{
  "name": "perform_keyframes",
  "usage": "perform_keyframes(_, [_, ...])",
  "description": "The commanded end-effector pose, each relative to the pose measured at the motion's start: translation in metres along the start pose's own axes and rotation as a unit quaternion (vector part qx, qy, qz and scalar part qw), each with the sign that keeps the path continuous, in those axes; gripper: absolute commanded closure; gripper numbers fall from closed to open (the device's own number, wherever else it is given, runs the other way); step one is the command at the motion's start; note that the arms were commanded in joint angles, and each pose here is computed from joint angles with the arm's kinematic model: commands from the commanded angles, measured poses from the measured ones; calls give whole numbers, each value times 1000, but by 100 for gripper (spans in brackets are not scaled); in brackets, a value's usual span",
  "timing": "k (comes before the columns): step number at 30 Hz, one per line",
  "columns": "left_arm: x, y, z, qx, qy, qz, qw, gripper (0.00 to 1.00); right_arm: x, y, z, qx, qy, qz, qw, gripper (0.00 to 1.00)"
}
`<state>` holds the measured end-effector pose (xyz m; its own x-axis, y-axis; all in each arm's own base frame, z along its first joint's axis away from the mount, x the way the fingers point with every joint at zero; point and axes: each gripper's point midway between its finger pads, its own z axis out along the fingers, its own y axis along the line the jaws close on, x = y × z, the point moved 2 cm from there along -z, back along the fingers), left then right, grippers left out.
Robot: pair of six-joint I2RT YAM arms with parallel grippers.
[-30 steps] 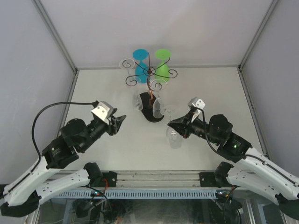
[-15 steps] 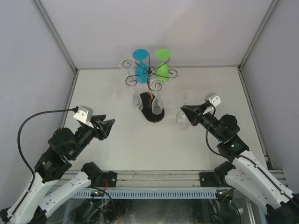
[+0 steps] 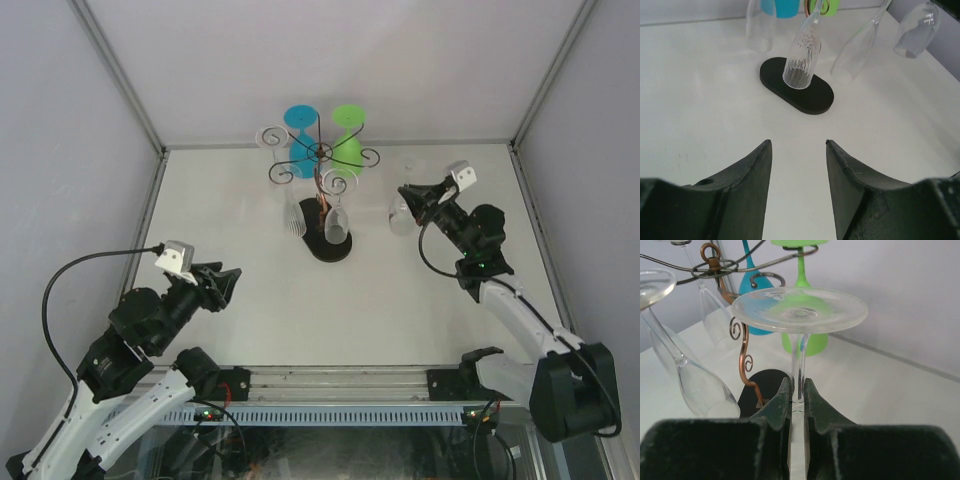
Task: Place the wine glass upside down on the wine glass rack
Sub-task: Turn the wine glass upside down at the wine rack.
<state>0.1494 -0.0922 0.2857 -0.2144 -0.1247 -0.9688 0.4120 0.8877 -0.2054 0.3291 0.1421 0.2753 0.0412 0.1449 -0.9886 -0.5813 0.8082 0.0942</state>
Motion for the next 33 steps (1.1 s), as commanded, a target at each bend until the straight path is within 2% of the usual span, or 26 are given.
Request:
perform_keyframes(1, [6, 1, 3, -6, 0, -22, 1000, 49, -67, 4, 27, -49, -96, -84, 991, 100])
perform_keyframes(15, [5, 6, -7, -16, -2, -29, 999, 48, -60, -20, 84, -105, -89, -85, 987, 100])
perform_keyframes(33, [13, 9, -6, -19, -1, -25, 999, 49, -39, 0, 115, -177, -80, -69, 979, 100])
